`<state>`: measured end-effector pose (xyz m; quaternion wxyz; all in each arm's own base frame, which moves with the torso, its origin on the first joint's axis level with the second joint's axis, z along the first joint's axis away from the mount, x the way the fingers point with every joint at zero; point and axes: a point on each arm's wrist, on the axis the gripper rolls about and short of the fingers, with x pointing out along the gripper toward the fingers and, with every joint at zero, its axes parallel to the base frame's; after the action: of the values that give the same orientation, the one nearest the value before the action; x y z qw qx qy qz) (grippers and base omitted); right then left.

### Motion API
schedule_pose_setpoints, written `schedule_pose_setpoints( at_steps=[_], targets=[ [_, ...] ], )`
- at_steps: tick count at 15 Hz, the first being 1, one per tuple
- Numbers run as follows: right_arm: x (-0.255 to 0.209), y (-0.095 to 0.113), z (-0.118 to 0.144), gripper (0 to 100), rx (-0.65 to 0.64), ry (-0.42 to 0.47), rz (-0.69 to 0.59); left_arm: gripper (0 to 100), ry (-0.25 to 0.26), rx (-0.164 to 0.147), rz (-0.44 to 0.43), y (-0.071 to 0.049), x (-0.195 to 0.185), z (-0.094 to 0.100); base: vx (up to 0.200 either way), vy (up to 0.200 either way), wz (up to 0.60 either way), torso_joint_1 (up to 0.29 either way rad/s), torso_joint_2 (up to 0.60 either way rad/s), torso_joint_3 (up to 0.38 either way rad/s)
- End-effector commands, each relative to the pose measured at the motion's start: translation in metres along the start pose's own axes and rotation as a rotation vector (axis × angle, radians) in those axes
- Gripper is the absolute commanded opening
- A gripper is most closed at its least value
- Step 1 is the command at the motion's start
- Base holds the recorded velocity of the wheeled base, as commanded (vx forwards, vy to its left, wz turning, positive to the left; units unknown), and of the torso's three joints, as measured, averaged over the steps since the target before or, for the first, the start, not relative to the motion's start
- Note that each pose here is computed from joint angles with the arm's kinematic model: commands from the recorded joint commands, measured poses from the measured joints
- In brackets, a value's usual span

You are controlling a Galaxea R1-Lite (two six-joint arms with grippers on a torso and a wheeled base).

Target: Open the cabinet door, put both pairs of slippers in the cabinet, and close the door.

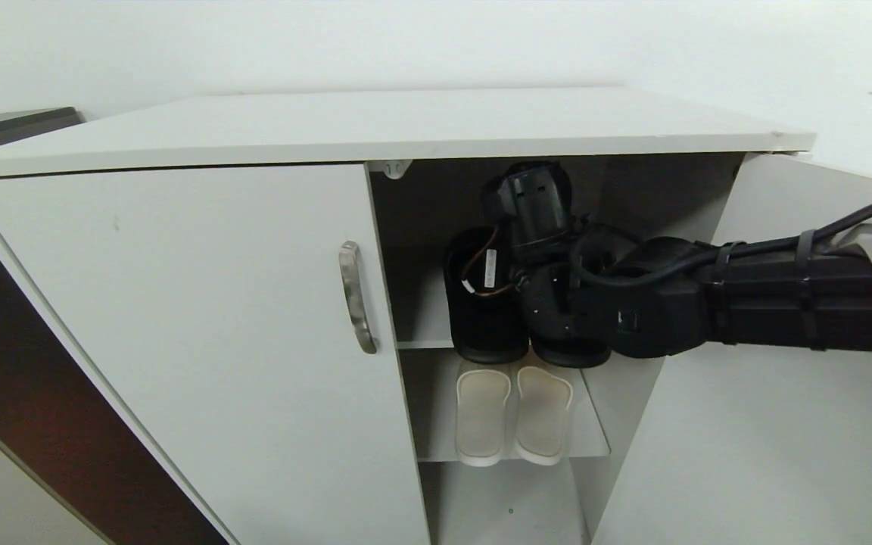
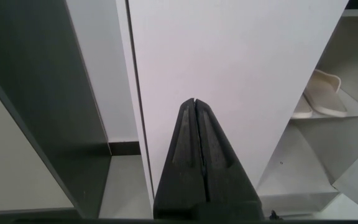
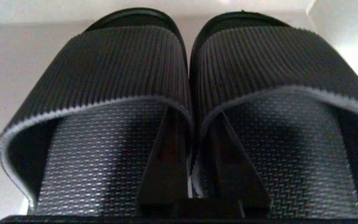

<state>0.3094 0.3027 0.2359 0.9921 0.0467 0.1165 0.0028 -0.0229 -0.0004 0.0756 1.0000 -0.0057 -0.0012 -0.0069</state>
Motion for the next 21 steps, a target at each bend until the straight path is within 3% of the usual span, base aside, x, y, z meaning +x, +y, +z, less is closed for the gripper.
schedule_pose_setpoints(
  at_steps=[1,13,14,21],
  targets=[
    [0.013,0.001,-0.004,0,-0.006,0.009,-0.014,0,0.001,-0.001,0.000,0.000,0.000,0.000,0.000,0.000,0.00,0.000,0.00,0.000],
    [0.027,0.001,-0.010,0,-0.016,0.035,-0.025,0,0.001,-0.001,0.000,0.000,0.000,0.000,0.000,0.000,0.00,0.000,0.00,0.000],
    [0.027,0.001,-0.010,100,-0.016,0.035,-0.025,0,0.001,-0.001,0.000,0.000,0.000,0.000,0.000,0.000,0.00,0.000,0.00,0.000],
    [0.010,-0.001,-0.008,100,-0.032,0.043,-0.010,0,0.001,-0.004,0.002,0.000,0.000,0.000,0.000,0.000,0.00,0.000,0.00,0.000]
  ],
)
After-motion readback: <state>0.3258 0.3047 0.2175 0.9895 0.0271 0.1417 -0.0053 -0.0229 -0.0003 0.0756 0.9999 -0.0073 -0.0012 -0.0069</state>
